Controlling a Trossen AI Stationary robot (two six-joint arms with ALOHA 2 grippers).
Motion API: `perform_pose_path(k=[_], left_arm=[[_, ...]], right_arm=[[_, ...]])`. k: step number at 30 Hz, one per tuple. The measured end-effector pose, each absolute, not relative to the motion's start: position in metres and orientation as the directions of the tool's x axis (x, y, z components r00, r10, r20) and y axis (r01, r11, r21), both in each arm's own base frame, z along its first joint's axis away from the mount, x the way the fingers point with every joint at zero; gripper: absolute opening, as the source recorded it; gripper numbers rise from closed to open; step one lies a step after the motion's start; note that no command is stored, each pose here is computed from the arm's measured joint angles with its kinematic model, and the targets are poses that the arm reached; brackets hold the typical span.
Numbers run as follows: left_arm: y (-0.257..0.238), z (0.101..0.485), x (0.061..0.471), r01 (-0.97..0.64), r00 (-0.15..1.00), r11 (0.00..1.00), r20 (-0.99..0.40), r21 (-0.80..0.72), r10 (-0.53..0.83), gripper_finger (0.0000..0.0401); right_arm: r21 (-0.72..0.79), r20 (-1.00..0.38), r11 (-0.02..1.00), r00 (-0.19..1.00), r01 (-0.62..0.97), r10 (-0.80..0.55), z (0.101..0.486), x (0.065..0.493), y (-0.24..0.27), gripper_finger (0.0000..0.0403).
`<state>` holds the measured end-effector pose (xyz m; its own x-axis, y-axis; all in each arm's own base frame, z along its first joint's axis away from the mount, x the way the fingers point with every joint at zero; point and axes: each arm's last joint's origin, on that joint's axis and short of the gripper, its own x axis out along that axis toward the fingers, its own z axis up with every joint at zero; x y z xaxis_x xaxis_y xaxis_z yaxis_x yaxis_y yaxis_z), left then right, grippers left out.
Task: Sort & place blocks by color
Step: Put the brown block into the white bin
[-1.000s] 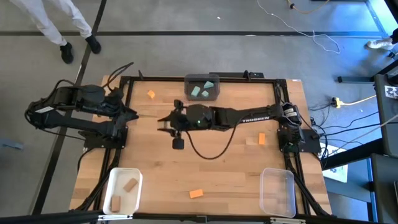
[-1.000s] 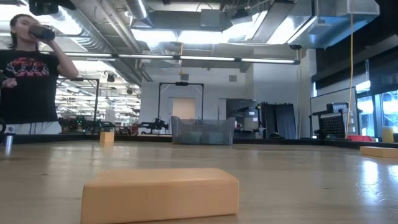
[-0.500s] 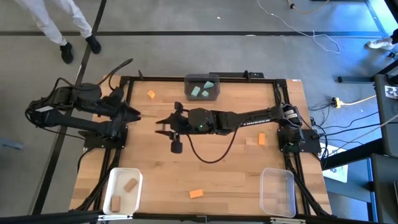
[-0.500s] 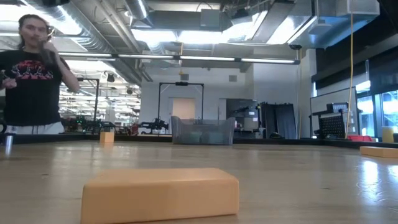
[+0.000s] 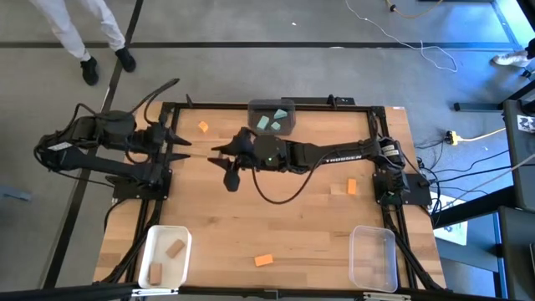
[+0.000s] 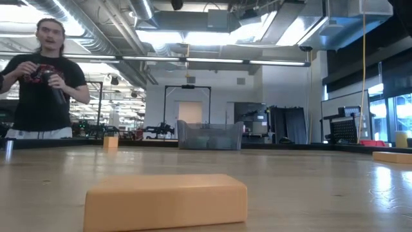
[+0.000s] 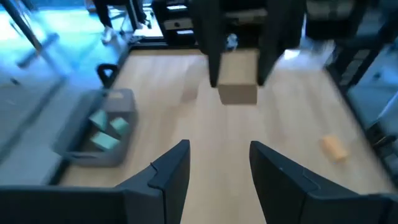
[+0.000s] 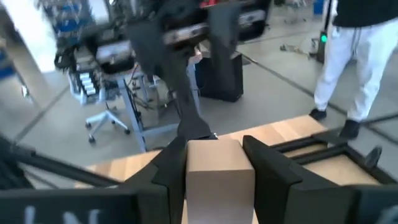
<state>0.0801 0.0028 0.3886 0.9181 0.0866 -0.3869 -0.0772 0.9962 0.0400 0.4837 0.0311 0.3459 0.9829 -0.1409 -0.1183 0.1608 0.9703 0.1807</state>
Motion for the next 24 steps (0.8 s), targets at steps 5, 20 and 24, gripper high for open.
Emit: perform_pose_path(k=[5, 20, 24], left_arm=[[0.003, 0.386, 0.089, -0.006, 0.901, 0.977, -0.423, 0.215, 0.098, 0.0157], [0.007, 0.395, 0.106, -0.051, 0.914, 0.873, -0.33, 0.485, 0.237, 0.0157], [0.007, 0.396, 0.107, -0.042, 0.92, 0.851, -0.313, 0.523, 0.237, 0.0157]], right_arm=[[0.308, -0.108, 0.931, 0.979, 0.197, -0.172, 0.347, 0.485, 0.015, 0.0128], [0.471, -0.018, 0.864, 0.981, 0.179, -0.194, 0.356, 0.485, -0.012, 0.0128], [0.474, -0.016, 0.862, 0.98, 0.18, -0.197, 0.356, 0.485, -0.013, 0.0128]])
